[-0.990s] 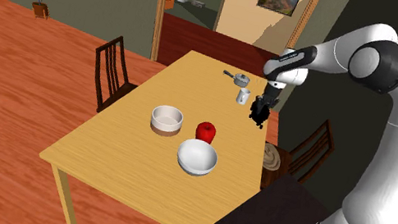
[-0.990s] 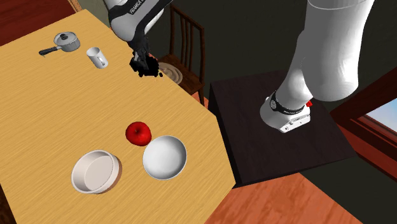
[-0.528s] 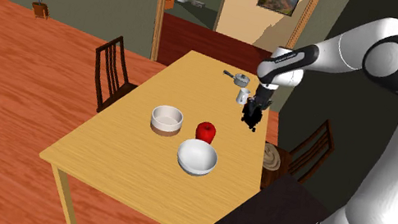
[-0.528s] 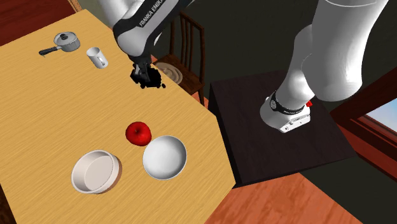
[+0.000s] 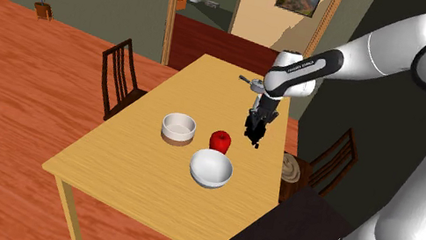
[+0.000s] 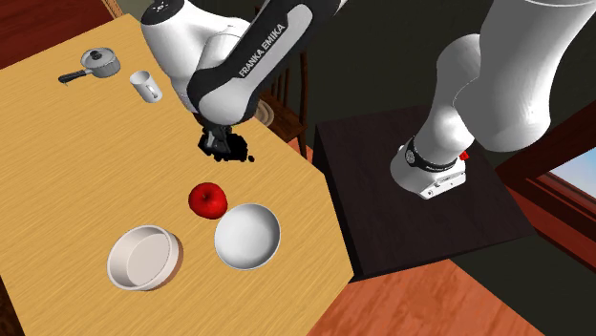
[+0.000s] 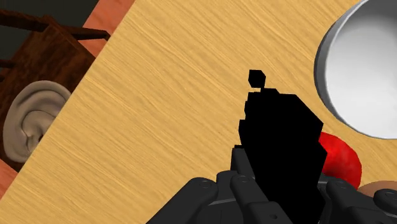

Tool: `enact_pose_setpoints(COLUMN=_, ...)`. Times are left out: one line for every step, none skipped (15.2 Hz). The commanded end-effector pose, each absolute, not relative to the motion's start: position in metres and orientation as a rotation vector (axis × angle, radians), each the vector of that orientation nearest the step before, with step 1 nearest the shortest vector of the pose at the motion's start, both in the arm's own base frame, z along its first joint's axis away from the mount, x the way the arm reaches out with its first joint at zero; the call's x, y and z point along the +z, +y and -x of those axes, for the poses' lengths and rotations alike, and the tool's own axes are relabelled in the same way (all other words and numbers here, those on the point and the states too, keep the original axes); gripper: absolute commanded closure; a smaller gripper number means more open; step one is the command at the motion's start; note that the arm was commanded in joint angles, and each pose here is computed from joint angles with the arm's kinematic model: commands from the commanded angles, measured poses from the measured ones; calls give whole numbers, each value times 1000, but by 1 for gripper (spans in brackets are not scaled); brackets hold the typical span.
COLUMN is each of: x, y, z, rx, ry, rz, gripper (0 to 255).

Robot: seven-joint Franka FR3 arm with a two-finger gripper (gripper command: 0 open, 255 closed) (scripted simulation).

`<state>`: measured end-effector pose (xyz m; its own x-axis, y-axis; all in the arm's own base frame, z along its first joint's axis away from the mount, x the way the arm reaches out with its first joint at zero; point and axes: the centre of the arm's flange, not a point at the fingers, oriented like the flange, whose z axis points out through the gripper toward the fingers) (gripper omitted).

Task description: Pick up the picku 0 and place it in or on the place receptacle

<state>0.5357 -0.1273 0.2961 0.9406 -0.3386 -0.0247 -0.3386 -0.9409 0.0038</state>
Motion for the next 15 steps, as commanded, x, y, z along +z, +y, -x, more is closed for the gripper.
enact_pose_setpoints(x=298, y=-101, z=-532, rx=39, ry=543, rz=3094, gripper=255)
enact_pose_setpoints(x=298, y=-88, z=-531, rx=39, ry=543, rz=3094, gripper=255)
enact_pose_setpoints(x=298, y=-75, z=-530, rx=39, ry=543, rz=3094, gripper=255)
enact_pose_setpoints(x=299, y=-62, z=-530, rx=39, ry=543, rz=3094, gripper=255)
enact_pose_setpoints(x=299, y=-49, z=-529, rx=39, ry=543, rz=3094, gripper=255)
enact_pose_setpoints(x=300, y=-35, z=-528, rx=39, ry=543, rz=3094, gripper=255)
enact_pose_setpoints(x=300, y=-22, z=-527, rx=39, ry=543, rz=3094, gripper=255)
enact_pose_setpoints(x=300, y=-9, z=-526, rx=39, ry=543, rz=3094, gripper=255)
enact_pose_setpoints(x=301, y=4, z=-525, rx=39, ry=543, rz=3094, gripper=255)
enact_pose_setpoints(x=301, y=17, z=-525, rx=39, ry=543, rz=3094, gripper=255)
enact_pose_setpoints(x=301, y=30, z=-524, rx=39, ry=543, rz=3094, gripper=255)
enact_pose_setpoints(x=302, y=44, z=-523, rx=39, ry=543, rz=3094, gripper=255)
enact_pose_setpoints(x=302, y=57, z=-522, rx=39, ry=543, rz=3094, gripper=255)
enact_pose_setpoints(x=302, y=70, z=-521, rx=39, ry=543, rz=3094, gripper=255)
enact_pose_setpoints(x=303, y=84, z=-520, rx=39, ry=543, rz=3094, gripper=255)
